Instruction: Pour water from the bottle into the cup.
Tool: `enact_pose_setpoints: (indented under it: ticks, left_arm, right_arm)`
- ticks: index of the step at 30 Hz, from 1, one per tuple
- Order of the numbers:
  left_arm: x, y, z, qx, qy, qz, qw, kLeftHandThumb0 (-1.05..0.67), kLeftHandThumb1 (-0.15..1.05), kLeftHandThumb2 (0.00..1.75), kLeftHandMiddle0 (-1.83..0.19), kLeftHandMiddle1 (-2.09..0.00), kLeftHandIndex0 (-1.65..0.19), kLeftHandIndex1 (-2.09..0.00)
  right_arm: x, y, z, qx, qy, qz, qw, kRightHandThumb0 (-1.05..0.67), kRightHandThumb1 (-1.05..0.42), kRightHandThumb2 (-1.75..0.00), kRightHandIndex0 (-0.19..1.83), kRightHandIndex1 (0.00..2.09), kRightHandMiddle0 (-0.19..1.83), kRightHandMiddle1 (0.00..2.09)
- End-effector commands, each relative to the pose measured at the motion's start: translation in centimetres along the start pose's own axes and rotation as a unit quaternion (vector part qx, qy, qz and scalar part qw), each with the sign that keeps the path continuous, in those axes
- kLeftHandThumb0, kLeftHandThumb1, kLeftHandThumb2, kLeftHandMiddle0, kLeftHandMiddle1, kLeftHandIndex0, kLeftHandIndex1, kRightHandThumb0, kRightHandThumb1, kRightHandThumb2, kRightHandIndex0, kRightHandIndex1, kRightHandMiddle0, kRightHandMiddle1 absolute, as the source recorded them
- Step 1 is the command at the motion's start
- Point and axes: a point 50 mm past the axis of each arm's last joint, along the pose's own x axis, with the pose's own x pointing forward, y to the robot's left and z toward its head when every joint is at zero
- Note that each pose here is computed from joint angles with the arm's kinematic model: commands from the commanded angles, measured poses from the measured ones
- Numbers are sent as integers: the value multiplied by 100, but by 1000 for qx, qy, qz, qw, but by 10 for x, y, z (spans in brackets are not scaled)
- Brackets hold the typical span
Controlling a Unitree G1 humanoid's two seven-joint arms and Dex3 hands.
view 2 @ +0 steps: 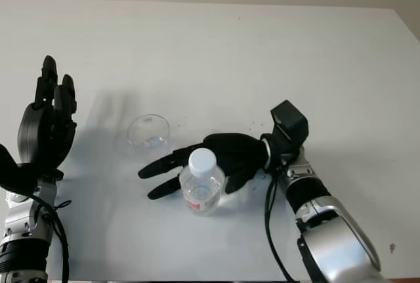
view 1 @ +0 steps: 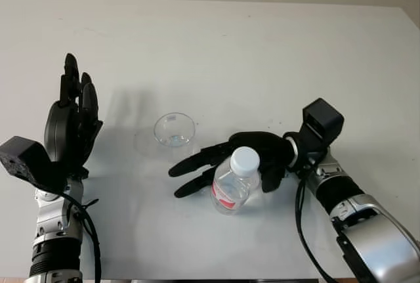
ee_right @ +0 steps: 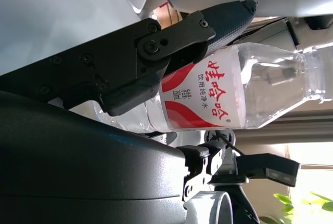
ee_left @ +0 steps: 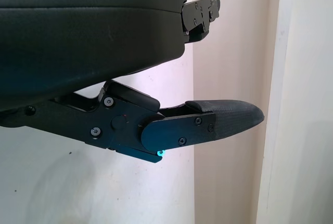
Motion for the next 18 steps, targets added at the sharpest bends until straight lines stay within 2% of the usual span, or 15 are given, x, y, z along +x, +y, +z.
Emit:
enact_pose_setpoints:
  ticks: [1,5,10,12,14,18]
  left_arm:
    - [3,3,4,2,-10,0,1000,-74,105,55,19,0,19,0]
    - [4,4,5,-1,-13,-3,1000,-73,105,55,19,0,19,0]
    - [5,4,5,-1,-14,-2,1000,-74,105,55,19,0,19,0]
    - [5,4,6,0,-14,-1,1000,-74,105,54,19,0,19,0]
    - [6,3,6,-1,-14,0,1000,-75,105,54,19,0,19,0]
    - [7,2,7,-3,-18,-1,1000,-75,105,53,19,0,19,0]
  right_arm:
    - [-6,4,-1,0,-12,-5,1000,-99,-100,-7,33,2,16,16]
    - [-16,5,4,-15,-16,-15,1000,-100,-104,-10,28,1,18,15]
    - [-22,7,6,4,-29,-17,999,-92,-102,-7,21,1,16,13]
    - [-20,8,6,-6,-49,-17,999,-90,-102,-6,21,2,21,15]
    - [-18,10,6,-17,-59,-18,998,-88,-101,-6,22,4,33,21]
    - [-17,12,6,-55,-68,-24,996,-89,-103,-6,22,5,24,15]
